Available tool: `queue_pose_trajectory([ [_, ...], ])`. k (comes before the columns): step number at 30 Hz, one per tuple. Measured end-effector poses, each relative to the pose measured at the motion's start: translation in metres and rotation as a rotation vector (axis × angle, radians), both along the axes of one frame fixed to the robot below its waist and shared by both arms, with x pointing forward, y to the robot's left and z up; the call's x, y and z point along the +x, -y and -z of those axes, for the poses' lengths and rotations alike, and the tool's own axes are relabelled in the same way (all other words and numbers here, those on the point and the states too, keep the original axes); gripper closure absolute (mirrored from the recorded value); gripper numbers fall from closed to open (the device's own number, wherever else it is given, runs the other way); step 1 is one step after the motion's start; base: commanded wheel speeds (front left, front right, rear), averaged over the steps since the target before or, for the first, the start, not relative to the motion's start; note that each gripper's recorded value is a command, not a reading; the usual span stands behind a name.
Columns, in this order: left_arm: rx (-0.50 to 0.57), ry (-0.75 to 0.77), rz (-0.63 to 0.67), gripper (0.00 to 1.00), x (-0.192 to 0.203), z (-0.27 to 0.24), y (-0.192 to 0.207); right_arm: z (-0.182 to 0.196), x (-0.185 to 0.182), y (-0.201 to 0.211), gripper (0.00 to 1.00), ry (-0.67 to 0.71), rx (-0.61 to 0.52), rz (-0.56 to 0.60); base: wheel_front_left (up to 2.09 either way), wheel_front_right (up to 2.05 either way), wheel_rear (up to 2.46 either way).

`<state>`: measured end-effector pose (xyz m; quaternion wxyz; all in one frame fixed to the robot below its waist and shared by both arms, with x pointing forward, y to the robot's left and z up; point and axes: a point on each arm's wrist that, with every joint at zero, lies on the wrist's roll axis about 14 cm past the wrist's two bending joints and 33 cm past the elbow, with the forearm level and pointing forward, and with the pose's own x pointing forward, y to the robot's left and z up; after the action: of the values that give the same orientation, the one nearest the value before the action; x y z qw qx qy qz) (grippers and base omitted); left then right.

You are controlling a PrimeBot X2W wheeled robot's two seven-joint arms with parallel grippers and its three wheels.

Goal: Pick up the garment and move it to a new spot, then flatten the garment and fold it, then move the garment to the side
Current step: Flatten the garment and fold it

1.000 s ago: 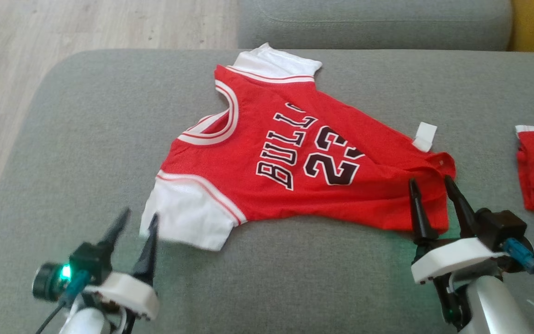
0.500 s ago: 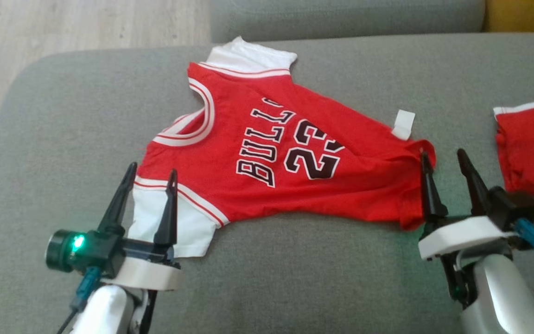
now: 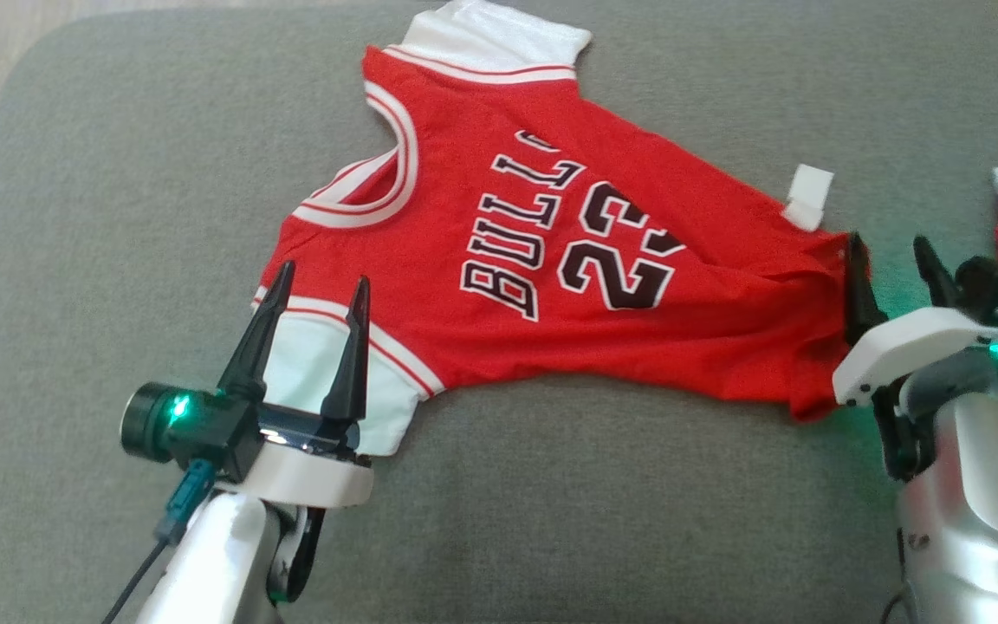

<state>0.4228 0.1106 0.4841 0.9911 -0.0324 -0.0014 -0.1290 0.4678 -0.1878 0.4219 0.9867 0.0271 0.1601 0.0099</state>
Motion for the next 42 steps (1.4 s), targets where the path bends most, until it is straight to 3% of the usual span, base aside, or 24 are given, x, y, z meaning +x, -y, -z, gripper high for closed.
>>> queue_pose_trajectory([
  [9,-0.016,-0.016,-0.029,0.0,-0.001,0.005,-0.009,0.052,-0.004,-0.007,0.0,-0.184,-0.005,-0.008,0.0,0.0,0.0],
  [12,-0.021,-0.014,-0.029,0.0,0.0,0.005,-0.009,0.053,0.002,-0.008,0.06,-0.187,-0.011,-0.01,0.0,0.0,0.0],
  [13,-0.022,-0.015,-0.024,0.0,0.0,0.005,-0.008,0.054,0.003,-0.007,0.21,-0.188,-0.015,-0.01,0.0,0.0,0.0],
  [15,-0.023,-0.016,-0.023,0.0,0.001,0.006,-0.008,0.055,0.005,-0.007,1.0,-0.193,-0.023,-0.01,0.0,0.0,0.0],
  [21,-0.028,-0.003,-0.018,0.0,0.0,0.001,-0.007,0.041,0.013,0.001,1.0,-0.139,-0.055,0.002,0.0,0.0,0.0],
  [27,-0.041,0.027,-0.038,0.0,-0.003,-0.012,-0.01,0.005,0.031,0.005,1.0,-0.039,-0.11,0.003,0.0,0.0,0.0],
  [42,-0.061,0.019,-0.078,0.0,0.001,-0.008,-0.022,-0.086,0.127,0.012,1.0,0.119,-0.381,-0.06,0.0,0.0,0.0],
])
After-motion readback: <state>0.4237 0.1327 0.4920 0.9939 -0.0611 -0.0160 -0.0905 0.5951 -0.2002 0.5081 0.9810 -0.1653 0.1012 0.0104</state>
